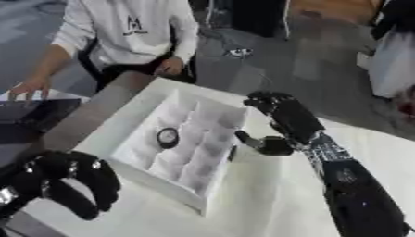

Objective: Pick up objects on the table and place them in the box.

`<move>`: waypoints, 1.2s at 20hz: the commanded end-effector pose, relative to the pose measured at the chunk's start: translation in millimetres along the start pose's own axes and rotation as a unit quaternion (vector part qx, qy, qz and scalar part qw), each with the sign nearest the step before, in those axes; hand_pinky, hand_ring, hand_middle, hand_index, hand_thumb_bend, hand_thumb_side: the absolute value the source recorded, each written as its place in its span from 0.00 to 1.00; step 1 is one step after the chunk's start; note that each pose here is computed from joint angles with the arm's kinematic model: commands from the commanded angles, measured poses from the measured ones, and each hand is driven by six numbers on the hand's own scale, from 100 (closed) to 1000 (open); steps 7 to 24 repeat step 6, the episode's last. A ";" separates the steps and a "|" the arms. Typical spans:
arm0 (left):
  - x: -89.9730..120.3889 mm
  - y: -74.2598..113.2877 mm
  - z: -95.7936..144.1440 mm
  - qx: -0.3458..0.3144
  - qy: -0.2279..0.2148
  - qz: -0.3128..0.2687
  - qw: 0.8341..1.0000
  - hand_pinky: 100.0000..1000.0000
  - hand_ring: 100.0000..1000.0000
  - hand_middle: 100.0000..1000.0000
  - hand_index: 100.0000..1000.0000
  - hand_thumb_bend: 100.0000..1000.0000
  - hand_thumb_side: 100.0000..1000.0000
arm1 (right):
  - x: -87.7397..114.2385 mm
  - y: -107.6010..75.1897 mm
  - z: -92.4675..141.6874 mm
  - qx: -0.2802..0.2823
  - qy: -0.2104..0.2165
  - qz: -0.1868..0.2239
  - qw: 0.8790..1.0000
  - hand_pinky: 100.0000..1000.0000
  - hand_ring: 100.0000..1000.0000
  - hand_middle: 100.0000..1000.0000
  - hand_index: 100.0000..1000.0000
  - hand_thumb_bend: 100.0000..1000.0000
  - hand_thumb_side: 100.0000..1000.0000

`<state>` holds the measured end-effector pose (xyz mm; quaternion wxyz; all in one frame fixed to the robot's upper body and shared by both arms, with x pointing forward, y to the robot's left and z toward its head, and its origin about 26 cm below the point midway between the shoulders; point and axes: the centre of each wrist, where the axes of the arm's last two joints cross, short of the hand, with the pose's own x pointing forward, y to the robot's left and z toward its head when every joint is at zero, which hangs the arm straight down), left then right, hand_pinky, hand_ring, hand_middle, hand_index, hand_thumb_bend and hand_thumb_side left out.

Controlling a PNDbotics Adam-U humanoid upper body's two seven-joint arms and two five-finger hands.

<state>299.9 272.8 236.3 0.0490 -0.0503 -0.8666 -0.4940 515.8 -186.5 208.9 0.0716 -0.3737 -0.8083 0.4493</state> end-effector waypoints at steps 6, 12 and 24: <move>3.1 7.5 -5.3 0.012 -0.014 -0.016 1.000 0.60 0.46 0.69 0.75 0.51 0.66 | 50.3 -62.3 -33.5 -0.221 -0.174 -0.194 0.940 0.51 0.67 0.76 0.82 0.29 1.00; 3.1 7.5 -5.3 0.012 -0.014 -0.016 1.000 0.60 0.46 0.69 0.75 0.51 0.66 | 50.3 -62.3 -33.5 -0.221 -0.174 -0.194 0.940 0.51 0.67 0.76 0.82 0.29 1.00; 3.1 7.5 -5.3 0.012 -0.014 -0.016 1.000 0.60 0.46 0.69 0.75 0.51 0.66 | 50.3 -62.3 -33.5 -0.221 -0.174 -0.194 0.940 0.51 0.67 0.76 0.82 0.29 1.00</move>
